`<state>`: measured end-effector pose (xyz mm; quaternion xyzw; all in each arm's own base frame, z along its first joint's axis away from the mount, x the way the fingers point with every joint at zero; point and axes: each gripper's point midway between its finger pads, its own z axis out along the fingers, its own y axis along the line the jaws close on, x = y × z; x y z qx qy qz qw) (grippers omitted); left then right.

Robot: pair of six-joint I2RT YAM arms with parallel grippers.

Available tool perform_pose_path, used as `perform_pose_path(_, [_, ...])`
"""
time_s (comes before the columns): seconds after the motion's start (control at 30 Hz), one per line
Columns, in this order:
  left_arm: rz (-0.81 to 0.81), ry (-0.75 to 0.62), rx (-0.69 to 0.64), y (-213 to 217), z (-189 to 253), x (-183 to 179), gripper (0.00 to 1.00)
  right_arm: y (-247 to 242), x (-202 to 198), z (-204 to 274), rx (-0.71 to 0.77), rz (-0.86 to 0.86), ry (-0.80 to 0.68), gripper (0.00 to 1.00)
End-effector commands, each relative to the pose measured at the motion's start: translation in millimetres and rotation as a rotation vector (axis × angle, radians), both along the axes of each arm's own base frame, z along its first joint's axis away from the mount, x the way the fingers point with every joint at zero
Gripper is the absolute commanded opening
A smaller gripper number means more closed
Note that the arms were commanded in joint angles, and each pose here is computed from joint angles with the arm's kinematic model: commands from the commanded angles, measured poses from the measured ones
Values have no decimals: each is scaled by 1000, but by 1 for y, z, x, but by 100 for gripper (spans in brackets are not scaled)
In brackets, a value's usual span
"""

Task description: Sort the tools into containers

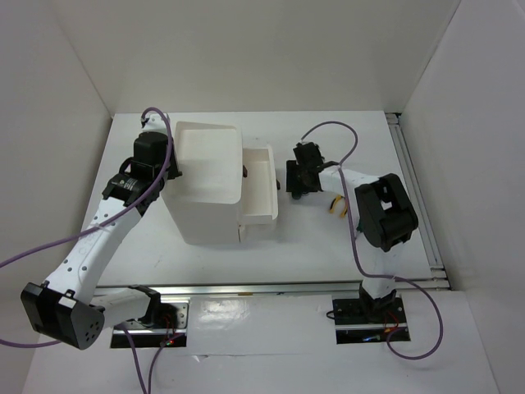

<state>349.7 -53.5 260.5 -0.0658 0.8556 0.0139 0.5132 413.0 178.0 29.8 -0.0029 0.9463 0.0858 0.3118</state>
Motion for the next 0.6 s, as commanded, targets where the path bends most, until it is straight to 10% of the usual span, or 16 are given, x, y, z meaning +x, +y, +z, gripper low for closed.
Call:
perform_pose_path(0.0, [-24, 128, -60, -14, -31, -17, 15, 7, 7, 6, -37, 16, -20, 62])
perform_pose_path(0.57, [-32, 122, -68, -15, -28, -18, 16, 0, 6, 40, -145, -66, -53, 25])
